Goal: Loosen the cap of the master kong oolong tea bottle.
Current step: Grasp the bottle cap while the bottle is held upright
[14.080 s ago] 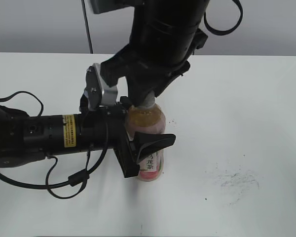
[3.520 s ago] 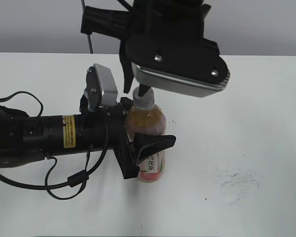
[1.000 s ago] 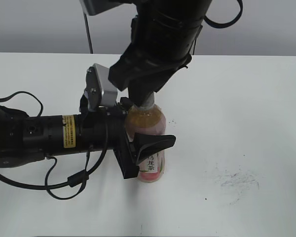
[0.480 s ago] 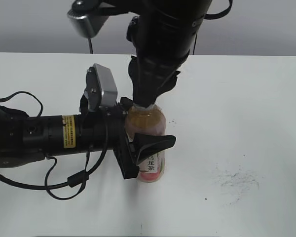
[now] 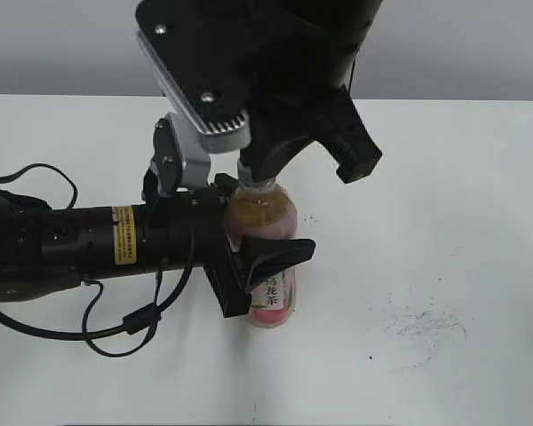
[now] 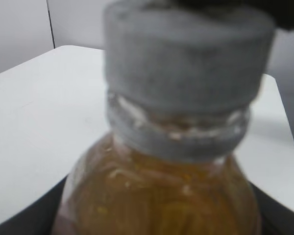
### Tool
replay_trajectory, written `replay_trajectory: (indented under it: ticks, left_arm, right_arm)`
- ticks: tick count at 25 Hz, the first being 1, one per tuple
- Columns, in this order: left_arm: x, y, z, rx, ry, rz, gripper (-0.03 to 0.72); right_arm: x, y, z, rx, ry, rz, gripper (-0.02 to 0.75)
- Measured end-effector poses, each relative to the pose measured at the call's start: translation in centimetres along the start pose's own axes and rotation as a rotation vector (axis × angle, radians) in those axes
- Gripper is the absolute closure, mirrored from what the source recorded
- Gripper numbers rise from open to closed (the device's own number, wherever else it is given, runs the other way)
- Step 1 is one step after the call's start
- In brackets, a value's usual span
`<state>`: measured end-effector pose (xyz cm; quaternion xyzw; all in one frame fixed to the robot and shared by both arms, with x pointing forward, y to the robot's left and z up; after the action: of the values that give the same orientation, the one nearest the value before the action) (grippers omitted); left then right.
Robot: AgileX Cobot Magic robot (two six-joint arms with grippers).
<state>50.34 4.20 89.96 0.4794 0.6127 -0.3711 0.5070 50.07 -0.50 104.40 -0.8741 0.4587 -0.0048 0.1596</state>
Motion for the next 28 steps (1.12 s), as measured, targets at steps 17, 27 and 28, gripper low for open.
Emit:
replay_trajectory:
  ticks: [17, 27, 28]
  left_arm:
    - [0.0, -0.04, 0.0, 0.003, 0.0, 0.006, 0.241]
    - [0.01, -0.11, 0.0, 0.008, 0.0, 0.012, 0.241]
    - [0.01, -0.13, 0.0, 0.009, 0.001, 0.014, 0.241]
  right_arm:
    - [-0.48, 0.1, 0.24, -0.019, -0.032, 0.361, 0.297]
    - [-0.19, 0.03, 0.35, -0.014, -0.01, 0.558, 0.405]
    - [-0.19, 0.03, 0.35, -0.014, -0.01, 0.559, 0.416]
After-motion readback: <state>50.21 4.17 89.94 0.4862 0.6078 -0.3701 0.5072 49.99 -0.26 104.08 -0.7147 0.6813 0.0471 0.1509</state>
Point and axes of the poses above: a point on each arm's last joint axis where the gripper is mounted, z pointing out along that axis toward the gripper, y along the wrist's bending axis when the last joint is at zero, x = y × z, the point moved 5 cm from there along z, pointing out along that axis toward the gripper, and after that the axes turned 3 degrees about z, right-handed, at the moved point
